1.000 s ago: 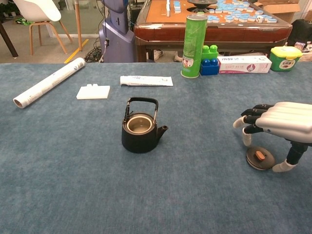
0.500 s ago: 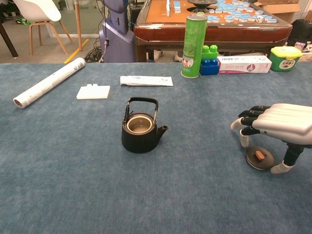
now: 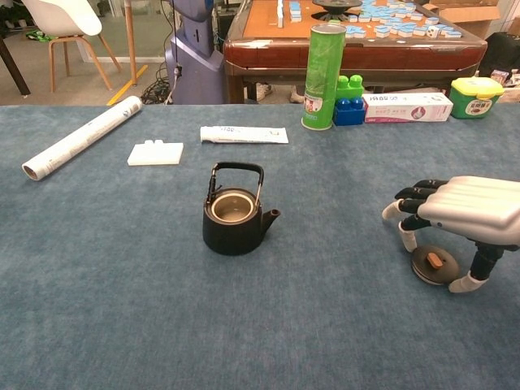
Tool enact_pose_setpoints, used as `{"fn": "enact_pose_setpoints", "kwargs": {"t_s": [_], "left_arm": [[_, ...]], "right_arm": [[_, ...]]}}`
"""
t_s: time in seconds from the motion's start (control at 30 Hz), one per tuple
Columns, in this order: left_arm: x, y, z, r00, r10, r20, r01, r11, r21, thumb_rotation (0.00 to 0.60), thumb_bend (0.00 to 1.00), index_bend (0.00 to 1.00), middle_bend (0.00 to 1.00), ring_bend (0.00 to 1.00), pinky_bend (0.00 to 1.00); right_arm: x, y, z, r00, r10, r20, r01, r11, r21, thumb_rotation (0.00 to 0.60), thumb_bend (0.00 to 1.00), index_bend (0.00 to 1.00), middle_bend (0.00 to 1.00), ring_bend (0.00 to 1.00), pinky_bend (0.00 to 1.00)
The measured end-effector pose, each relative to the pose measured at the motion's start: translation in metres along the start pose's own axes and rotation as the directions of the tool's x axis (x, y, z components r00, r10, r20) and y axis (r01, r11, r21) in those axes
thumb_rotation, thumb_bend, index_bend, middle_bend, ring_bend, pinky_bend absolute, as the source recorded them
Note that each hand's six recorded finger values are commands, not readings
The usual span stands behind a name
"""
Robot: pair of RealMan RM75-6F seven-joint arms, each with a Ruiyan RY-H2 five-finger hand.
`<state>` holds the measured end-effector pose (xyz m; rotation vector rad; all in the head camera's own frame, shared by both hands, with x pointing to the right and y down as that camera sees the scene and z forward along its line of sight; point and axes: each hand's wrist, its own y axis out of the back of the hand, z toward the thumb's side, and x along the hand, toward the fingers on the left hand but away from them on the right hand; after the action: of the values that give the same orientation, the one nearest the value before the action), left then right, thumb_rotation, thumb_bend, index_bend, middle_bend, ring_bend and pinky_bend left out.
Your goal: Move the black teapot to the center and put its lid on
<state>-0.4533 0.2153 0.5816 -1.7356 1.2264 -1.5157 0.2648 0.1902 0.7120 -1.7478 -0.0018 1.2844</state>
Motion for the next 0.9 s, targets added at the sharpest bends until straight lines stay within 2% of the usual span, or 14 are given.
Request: {"fn": "enact_pose_setpoints", "kwargs": {"t_s": [0.3, 0.5, 0.9], "left_arm": [[0.000, 0.000, 0.000, 1.000, 0.003, -0.001, -0.003, 1.000, 0.000, 0.600, 0.22, 0.07, 0.15, 0.17, 0.26], [0.001, 0.001, 0.001, 1.000, 0.001, 0.005, -0.001, 1.000, 0.004, 0.600, 0.22, 0.07, 0.15, 0.17, 0.26], [0.001, 0.003, 0.008, 1.000, -0.004, 0.023, 0.003, 1.000, 0.008, 0.600, 0.22, 0.07, 0.15, 0.17, 0.26]], "right_arm": [[0.001, 0.002, 0.000, 1.000, -0.010, 0.000, 0.010, 1.000, -0.005, 0.600, 0.23, 0.44, 0.16, 0.00, 0.00], [0.003, 0.017, 0.002, 0.999, -0.036, -0.008, 0.036, 0.999, -0.039, 0.600, 0.23, 0.45, 0.16, 0.00, 0.00], [-0.012, 0.097, 0.008, 0.987, -0.150, -0.052, 0.143, 0.984, -0.110, 0.600, 0.23, 0.45, 0.17, 0.00, 0.00]]}}
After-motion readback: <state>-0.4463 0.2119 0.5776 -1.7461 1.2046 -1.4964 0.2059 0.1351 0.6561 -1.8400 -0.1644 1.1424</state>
